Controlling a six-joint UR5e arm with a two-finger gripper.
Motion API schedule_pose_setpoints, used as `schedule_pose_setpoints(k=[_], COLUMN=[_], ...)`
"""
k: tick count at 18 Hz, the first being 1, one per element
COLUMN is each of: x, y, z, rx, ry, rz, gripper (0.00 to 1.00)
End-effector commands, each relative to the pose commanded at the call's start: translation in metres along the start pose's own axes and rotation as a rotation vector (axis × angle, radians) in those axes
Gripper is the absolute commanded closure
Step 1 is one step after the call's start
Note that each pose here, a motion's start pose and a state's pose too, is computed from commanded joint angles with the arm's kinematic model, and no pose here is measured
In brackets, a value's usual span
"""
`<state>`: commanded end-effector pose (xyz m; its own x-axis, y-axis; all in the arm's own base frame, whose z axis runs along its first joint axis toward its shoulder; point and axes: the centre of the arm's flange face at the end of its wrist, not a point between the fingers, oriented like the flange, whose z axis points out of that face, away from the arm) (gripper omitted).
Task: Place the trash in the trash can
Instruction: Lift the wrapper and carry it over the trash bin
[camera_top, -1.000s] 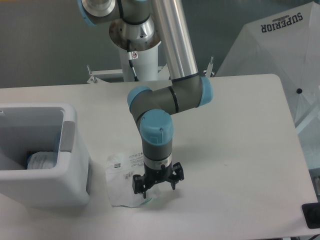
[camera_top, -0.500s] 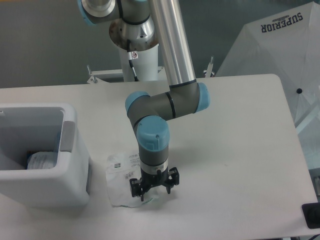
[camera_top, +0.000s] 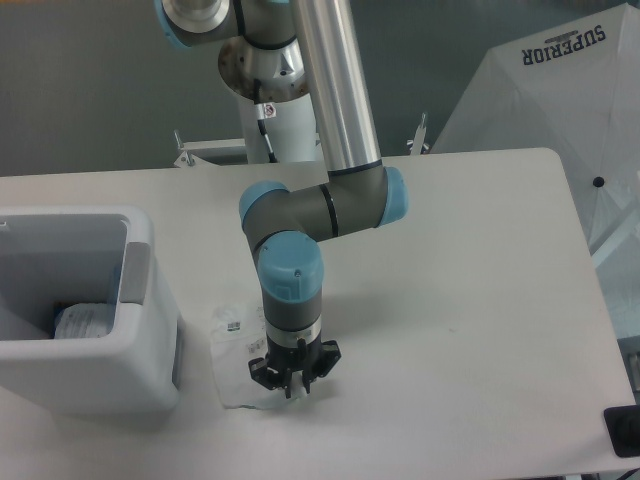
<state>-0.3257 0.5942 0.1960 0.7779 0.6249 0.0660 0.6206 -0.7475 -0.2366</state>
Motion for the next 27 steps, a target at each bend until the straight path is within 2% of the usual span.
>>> schedule_pose_setpoints(k=[2, 5, 8, 10, 13, 15, 17, 19, 20, 23, 27], x=[-0.003, -0.042, -0.049, -0.047, -0.034, -0.026, 0.004, 0.029, 0.043, 0.074, 0.114], y=[-0.006, -0.028, -0.049, -0.061, -0.074, -0.077, -0.072, -0.067, -0.061, -0.043, -0.026], z=[-0.023, -0.115, -0.199, -0.244, -0.309, -0.342, -0.368, -0.386, -0.399, -0.423, -0.427], rx=[0.036, 0.189, 0.342, 0.425, 0.547, 0.606, 0.658, 0.73, 0.747, 0.762, 0.749], ry=[-0.001, -0.028, -0.042, -0.04, 0.002, 0.014, 0.052, 0.131, 0.188, 0.272, 0.314], rz=[-0.005, -0.056, -0.074, -0.093, -0.211, -0.214, -0.177, -0.128, -0.105, -0.051, 0.008], gripper=[0.94, 0.93, 0.93, 0.93, 0.93, 0.93, 0.93, 0.93, 0.93, 0.93, 0.93])
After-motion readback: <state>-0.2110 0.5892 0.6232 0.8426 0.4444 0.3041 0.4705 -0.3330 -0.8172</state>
